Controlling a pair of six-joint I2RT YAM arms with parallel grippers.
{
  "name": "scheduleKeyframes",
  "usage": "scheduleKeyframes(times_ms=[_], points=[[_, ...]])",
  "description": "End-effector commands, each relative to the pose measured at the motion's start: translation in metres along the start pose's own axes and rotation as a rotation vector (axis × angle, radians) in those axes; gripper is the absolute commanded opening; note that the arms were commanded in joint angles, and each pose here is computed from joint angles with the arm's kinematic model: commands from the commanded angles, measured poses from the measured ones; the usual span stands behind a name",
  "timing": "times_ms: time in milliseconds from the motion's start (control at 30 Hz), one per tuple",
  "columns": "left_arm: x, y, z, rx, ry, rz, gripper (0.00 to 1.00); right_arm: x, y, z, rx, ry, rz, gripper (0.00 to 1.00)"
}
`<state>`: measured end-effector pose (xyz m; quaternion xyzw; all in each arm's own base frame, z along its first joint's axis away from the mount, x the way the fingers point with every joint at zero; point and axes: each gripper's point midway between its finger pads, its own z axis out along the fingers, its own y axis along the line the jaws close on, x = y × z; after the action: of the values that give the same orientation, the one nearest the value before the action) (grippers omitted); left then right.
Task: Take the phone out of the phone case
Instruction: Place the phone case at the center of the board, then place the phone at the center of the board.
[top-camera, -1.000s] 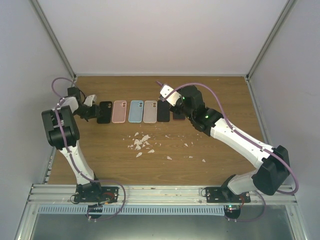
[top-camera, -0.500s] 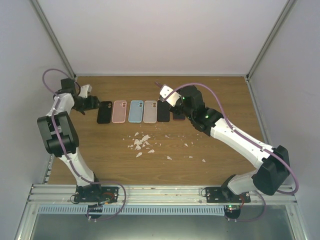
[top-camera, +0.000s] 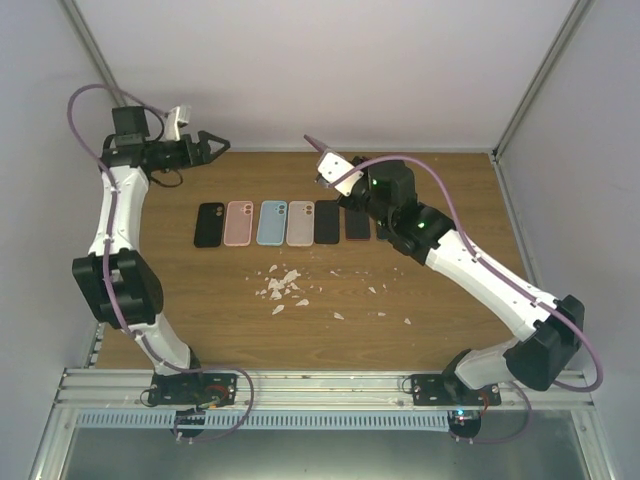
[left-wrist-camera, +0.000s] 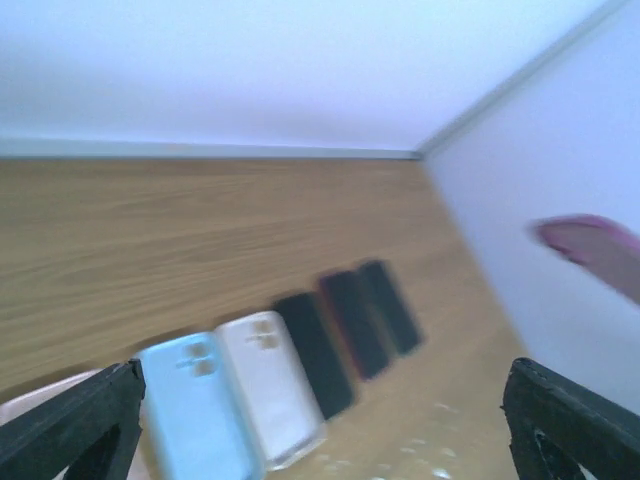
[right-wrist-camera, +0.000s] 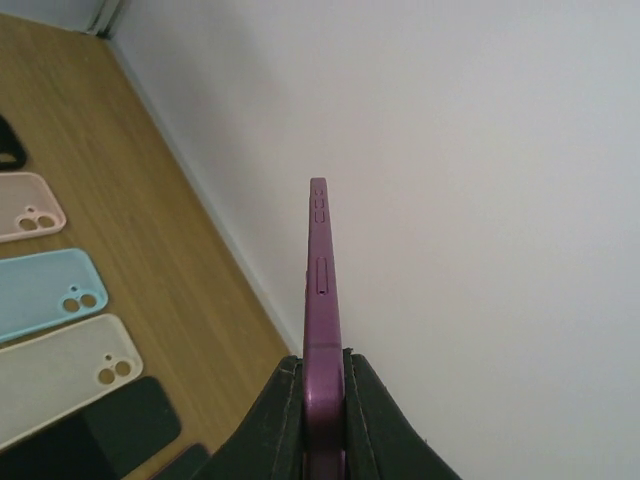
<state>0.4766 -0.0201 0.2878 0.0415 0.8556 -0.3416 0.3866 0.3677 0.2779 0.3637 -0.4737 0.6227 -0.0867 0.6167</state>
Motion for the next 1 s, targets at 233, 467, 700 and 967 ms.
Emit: scheduleKeyframes(times_ms=[233,467,700,967], points=[[0.005,-0.178,-0.031,0.674,0.025,-0.097,0.99,-0.040,-0.030,-0.003,0.313,-0.034,-0.201,0.00],[0.030,-0.194,-0.021,0.676,0.069,-0.192,0.99,-0.044,0.002,-0.002,0.383,-0.029,-0.368,0.01],[0.050,-0.198,-0.009,0.642,0.096,-0.274,0.99,-0.055,0.035,-0.010,0.420,-0.065,-0.490,0.00],[0.057,-0.198,0.005,0.610,0.099,-0.304,0.98,-0.063,0.071,-0.020,0.426,-0.107,-0.583,0.00]])
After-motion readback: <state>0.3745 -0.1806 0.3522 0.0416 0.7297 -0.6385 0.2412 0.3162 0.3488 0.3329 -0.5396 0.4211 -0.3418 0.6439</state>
